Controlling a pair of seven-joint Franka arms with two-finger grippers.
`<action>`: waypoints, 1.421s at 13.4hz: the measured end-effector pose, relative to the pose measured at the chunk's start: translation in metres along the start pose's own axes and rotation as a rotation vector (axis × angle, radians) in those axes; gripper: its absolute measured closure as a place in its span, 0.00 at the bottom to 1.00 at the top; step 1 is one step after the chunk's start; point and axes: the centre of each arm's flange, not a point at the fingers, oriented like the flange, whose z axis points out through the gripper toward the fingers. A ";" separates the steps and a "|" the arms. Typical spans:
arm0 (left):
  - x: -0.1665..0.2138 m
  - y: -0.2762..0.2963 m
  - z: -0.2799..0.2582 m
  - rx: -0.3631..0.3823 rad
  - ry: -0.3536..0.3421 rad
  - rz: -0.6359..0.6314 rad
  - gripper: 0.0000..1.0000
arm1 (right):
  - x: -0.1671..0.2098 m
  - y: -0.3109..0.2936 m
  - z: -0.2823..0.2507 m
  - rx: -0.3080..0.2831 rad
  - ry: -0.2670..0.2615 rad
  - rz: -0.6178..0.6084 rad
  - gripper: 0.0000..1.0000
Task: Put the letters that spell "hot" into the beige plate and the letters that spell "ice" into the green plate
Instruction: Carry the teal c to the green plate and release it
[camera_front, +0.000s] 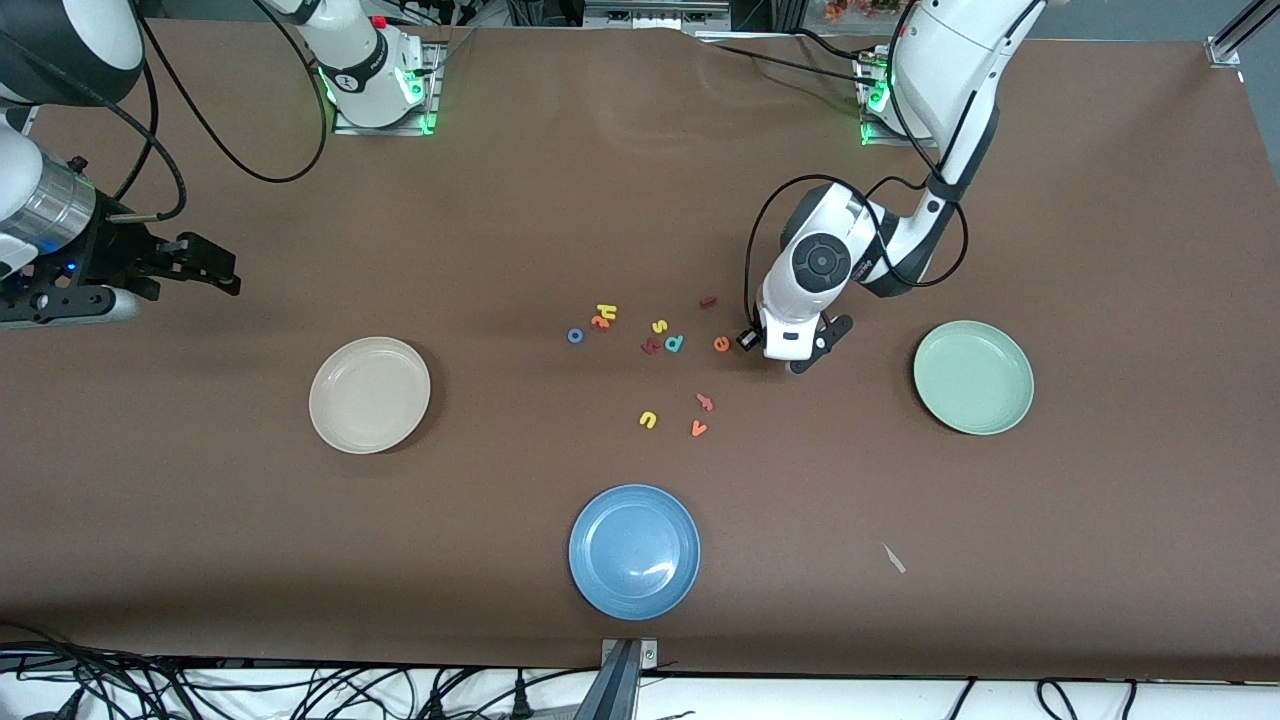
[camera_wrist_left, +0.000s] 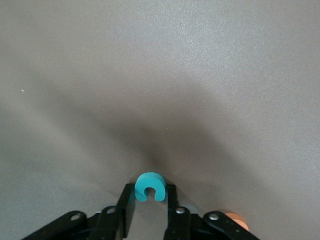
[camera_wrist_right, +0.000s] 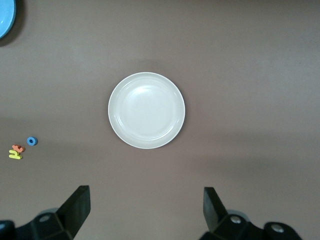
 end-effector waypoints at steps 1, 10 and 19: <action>0.000 0.000 0.000 0.000 0.000 0.000 0.75 | 0.001 0.000 0.003 0.000 -0.005 0.001 0.00; 0.045 -0.011 -0.034 0.021 0.019 0.058 0.75 | 0.001 0.000 0.010 0.000 -0.035 0.001 0.00; 0.211 -0.138 -0.115 0.141 -0.048 0.345 0.75 | 0.007 -0.009 0.011 -0.060 -0.005 -0.009 0.00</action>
